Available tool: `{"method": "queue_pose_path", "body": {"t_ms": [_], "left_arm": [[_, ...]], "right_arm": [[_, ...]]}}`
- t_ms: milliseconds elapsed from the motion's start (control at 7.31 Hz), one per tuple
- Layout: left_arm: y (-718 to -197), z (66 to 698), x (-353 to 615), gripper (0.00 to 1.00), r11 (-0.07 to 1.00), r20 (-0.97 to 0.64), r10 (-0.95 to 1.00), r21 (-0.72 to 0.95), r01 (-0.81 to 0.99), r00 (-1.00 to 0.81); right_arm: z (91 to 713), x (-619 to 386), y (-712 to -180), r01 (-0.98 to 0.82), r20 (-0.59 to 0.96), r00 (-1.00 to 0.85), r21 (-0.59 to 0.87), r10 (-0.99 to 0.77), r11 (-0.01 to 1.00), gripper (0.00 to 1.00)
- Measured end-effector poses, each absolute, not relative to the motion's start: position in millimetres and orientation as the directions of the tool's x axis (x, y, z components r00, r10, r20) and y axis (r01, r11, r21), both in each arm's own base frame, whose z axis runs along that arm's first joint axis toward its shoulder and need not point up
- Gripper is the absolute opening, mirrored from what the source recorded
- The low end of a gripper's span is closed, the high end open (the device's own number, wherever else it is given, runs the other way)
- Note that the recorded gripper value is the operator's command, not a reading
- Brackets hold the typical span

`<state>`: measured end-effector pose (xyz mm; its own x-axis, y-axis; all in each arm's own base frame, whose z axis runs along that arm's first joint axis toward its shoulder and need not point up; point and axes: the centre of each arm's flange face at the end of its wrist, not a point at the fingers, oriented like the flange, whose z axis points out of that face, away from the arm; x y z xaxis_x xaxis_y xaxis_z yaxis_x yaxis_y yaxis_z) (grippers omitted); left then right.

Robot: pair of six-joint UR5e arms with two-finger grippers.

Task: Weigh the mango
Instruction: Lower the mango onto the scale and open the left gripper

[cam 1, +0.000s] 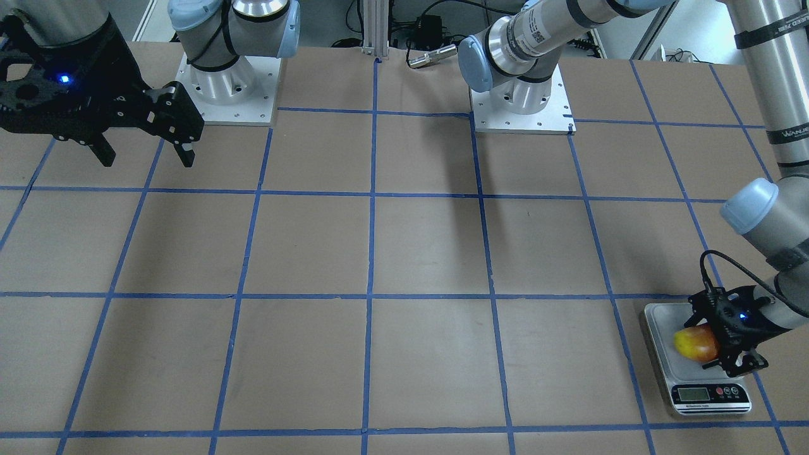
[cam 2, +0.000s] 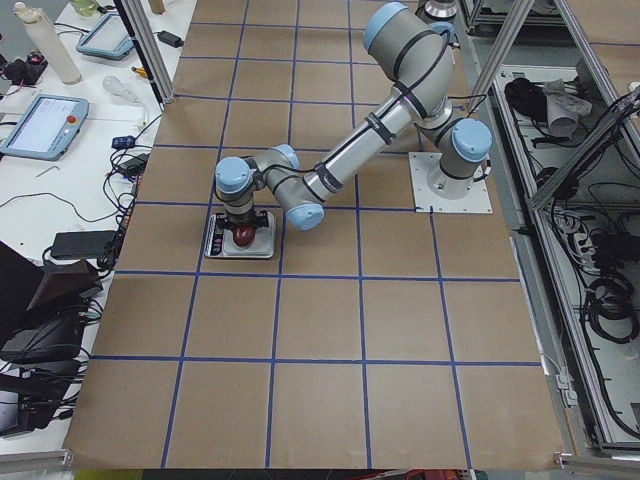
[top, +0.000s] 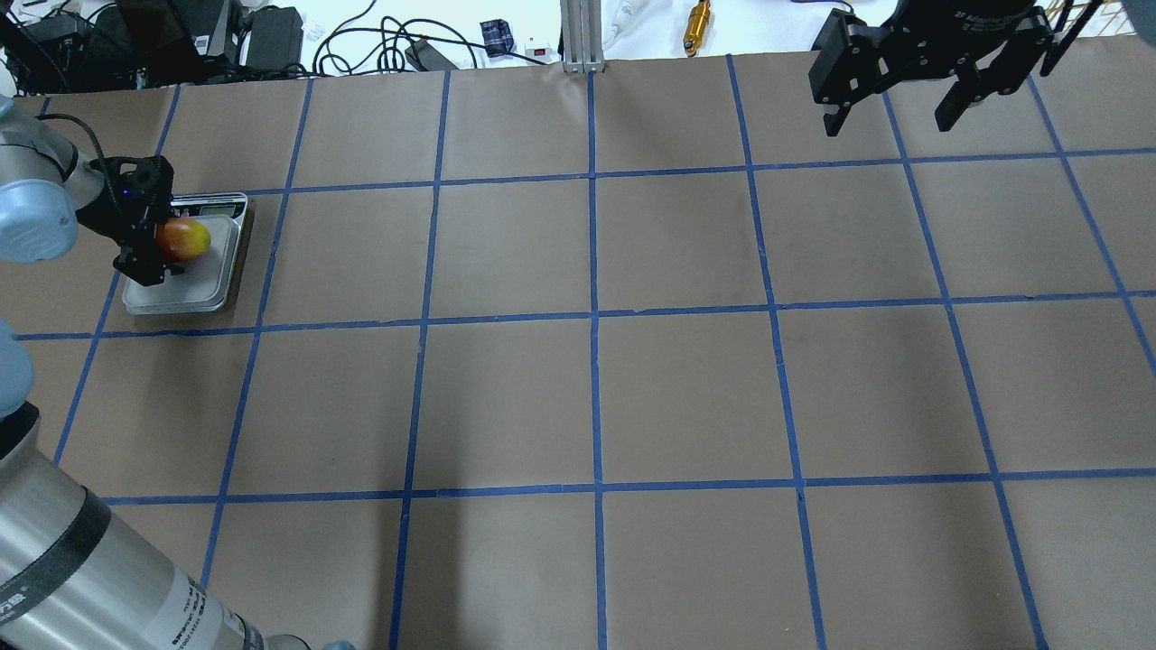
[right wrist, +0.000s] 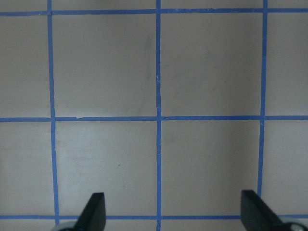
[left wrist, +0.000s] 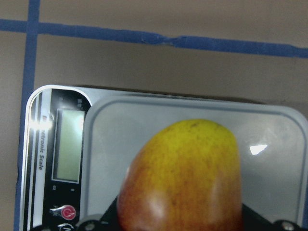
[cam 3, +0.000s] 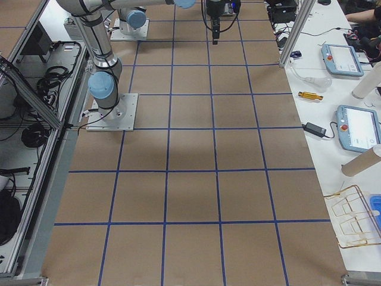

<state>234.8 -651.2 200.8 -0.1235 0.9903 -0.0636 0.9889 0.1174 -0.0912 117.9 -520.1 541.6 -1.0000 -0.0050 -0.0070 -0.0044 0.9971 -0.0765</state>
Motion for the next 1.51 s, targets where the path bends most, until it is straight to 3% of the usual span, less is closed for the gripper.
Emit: {"method": "queue_pose_path", "body": {"t_ms": [684, 1505], "left_arm": [[-643.9, 249.1, 235.8, 1.00, 0.133, -0.087, 0.987, -0.069, 0.989, -0.138], [-543.0, 431.5, 183.0, 1.00, 0.269, 0.040, 0.963, -0.051, 0.962, -0.267]], "right_arm": [[541.5, 117.6, -520.2, -0.004, -0.007, -1.000, -0.076, -0.005, 0.997, 1.00], [541.7, 117.6, -520.1, -0.004, -0.007, -1.000, -0.077, -0.005, 0.997, 1.00]]}}
